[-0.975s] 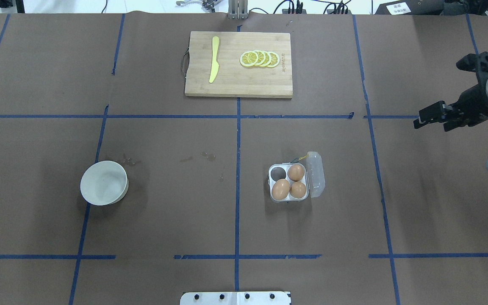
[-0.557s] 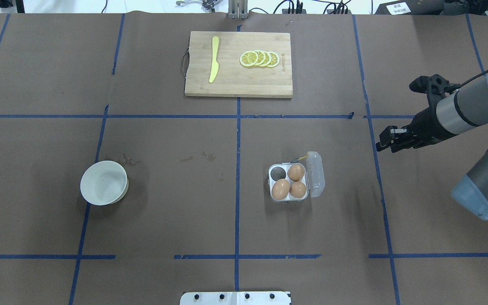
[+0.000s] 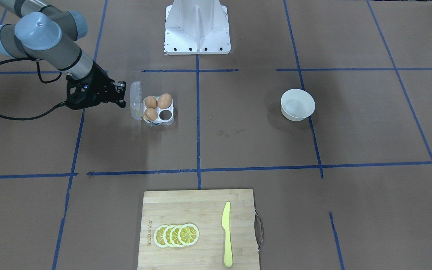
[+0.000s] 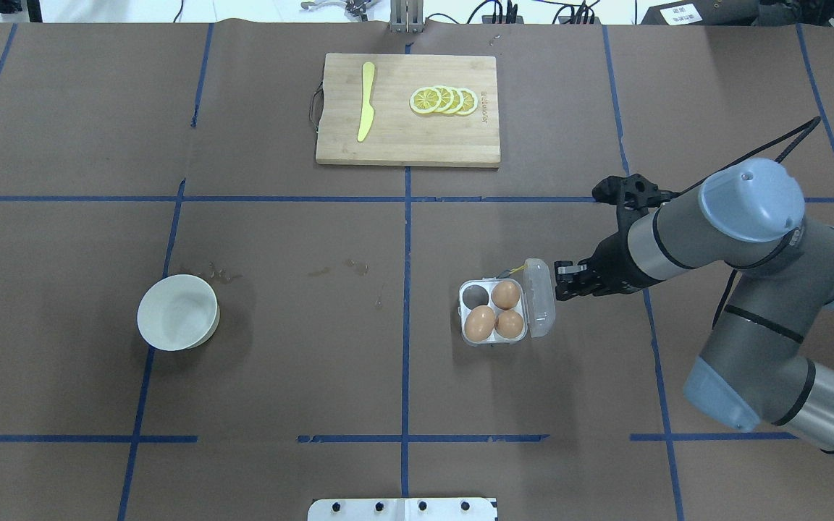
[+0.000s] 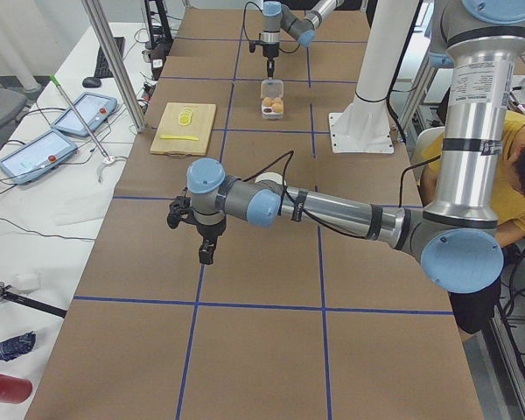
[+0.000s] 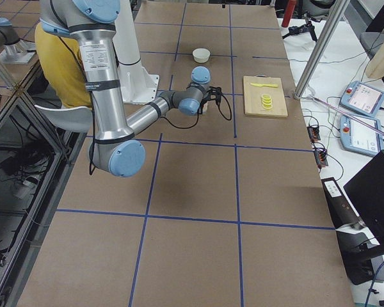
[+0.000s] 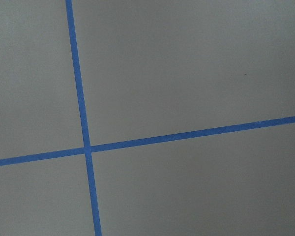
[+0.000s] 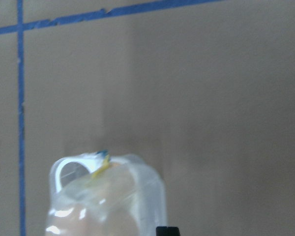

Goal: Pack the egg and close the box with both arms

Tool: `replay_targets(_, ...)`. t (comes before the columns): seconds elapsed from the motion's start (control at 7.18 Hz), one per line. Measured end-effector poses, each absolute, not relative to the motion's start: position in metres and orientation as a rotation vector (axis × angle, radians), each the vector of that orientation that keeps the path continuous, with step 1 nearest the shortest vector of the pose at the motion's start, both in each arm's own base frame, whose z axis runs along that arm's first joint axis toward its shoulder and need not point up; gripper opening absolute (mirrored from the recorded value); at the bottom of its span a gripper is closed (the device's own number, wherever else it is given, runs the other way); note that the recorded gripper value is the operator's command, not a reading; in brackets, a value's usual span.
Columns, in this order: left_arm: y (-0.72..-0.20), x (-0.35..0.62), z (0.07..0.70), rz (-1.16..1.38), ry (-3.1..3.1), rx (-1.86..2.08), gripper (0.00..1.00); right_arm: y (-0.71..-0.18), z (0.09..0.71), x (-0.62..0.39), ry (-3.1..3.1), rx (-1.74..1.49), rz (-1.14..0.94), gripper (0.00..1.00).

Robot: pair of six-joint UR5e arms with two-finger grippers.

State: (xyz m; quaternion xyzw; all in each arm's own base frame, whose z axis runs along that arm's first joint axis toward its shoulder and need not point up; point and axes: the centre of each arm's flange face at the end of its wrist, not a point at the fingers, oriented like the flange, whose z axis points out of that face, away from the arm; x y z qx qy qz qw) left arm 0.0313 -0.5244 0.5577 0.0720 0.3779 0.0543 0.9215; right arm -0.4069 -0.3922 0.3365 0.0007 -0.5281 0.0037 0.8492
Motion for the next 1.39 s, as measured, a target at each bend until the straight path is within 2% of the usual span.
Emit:
replay_targets(0.28, -0.526, 0.031, 0.559, 0.110, 0.776, 0.146, 1.00, -0.368, 0.280, -0.432, -1.173, -0.042, 0.001, 0.00)
replay_targets(0.42, -0.526, 0.031, 0.559, 0.111, 0.777, 0.146, 1.00, -0.380, 0.261, -0.423, -1.180, -0.043, 0.023, 0.00)
replay_targets(0.56, -0.526, 0.031, 0.559, 0.111, 0.777, 0.147, 1.00, -0.398, 0.254, -0.402, -1.182, -0.039, 0.055, 0.91)
replay_targets(0.7, -0.525, 0.030, 0.558, 0.112, 0.778, 0.149, 1.00, -0.417, 0.259, -0.379, -1.172, -0.032, 0.099, 1.00)
replay_targets(0.97, -0.525, 0.030, 0.556, 0.113, 0.780, 0.153, 1.00, -0.447, 0.311, -0.331, -1.098, 0.000, 0.169, 1.00)
replay_targets(1.39, -0.527, 0.032, 0.561, 0.115, 0.779, 0.153, 1.00, -0.493, 0.424, -0.228, -0.967, 0.087, 0.076, 1.00)
